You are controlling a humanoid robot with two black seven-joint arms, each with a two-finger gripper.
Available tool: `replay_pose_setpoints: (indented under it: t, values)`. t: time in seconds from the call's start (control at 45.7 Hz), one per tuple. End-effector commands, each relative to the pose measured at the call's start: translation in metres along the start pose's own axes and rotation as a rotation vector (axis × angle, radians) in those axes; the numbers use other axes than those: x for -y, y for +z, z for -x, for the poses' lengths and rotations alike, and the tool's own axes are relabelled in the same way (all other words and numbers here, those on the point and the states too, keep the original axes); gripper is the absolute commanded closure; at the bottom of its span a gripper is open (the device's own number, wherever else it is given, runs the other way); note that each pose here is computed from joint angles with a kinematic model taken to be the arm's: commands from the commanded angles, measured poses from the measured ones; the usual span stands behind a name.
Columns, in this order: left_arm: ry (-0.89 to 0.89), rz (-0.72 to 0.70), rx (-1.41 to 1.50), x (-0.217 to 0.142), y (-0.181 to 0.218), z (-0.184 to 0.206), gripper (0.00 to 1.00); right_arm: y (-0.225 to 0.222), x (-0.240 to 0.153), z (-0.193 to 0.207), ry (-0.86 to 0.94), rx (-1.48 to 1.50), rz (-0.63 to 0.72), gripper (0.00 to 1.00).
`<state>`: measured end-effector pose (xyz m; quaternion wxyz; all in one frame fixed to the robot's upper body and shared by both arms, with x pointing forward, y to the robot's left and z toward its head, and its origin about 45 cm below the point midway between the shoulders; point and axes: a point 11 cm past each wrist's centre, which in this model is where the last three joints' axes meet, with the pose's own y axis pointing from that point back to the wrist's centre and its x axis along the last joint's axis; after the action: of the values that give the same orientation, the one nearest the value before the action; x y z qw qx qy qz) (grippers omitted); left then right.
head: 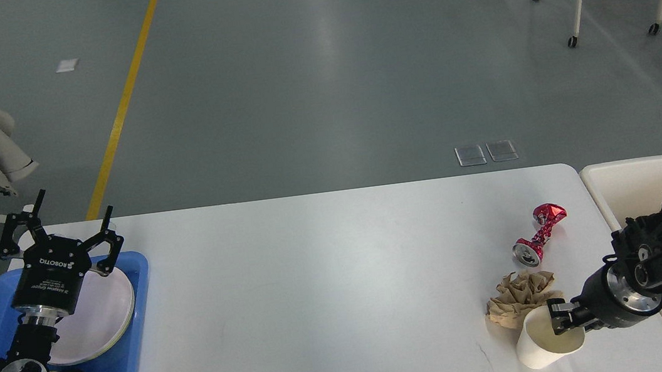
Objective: Tidy desktop
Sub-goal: 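Carry the paper cup into the white bin and release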
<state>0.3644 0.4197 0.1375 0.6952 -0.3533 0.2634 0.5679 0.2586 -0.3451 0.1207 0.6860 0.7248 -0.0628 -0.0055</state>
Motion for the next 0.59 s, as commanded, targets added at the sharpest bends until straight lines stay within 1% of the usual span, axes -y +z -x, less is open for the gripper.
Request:
replay_pose_setpoints:
  t: [0.0, 0.109, 0.197, 0.307, 0.35, 0.438, 0.504, 0.569]
  values:
    - [0.000, 0.000, 0.000, 0.000, 0.000, 0.000, 0.03, 0.003, -0.019, -0.006, 0.012, 0.023, -0.004, 1.00]
    - [0.000, 0.002, 0.000, 0.000, 0.000, 0.000, 0.03, 0.006, -0.062, -0.020, 0.045, 0.037, -0.001, 1.00]
    - [0.000, 0.002, 0.000, 0.000, 0.000, 0.000, 0.03, 0.002, -0.115, -0.034, 0.051, 0.033, 0.006, 1.00]
    - [0.000, 0.000, 0.000, 0.000, 0.000, 0.000, 0.03, -0.012, -0.188, -0.054, 0.065, 0.027, -0.025, 1.00]
    - [0.000, 0.002, 0.000, 0.000, 0.000, 0.000, 0.03, -0.022, -0.227, -0.061, 0.066, 0.011, -0.050, 1.00]
    - [0.000, 0.000, 0.000, 0.000, 0.000, 0.000, 0.03, -0.039, -0.288, -0.065, 0.064, -0.030, -0.073, 1.00]
    - [0.000, 0.000, 0.000, 0.000, 0.000, 0.000, 0.03, -0.050, -0.336, -0.069, 0.115, -0.064, -0.077, 1.00]
    - [0.000, 0.000, 0.000, 0.000, 0.000, 0.000, 0.03, -0.058, -0.378, -0.079, 0.245, -0.092, -0.079, 1.00]
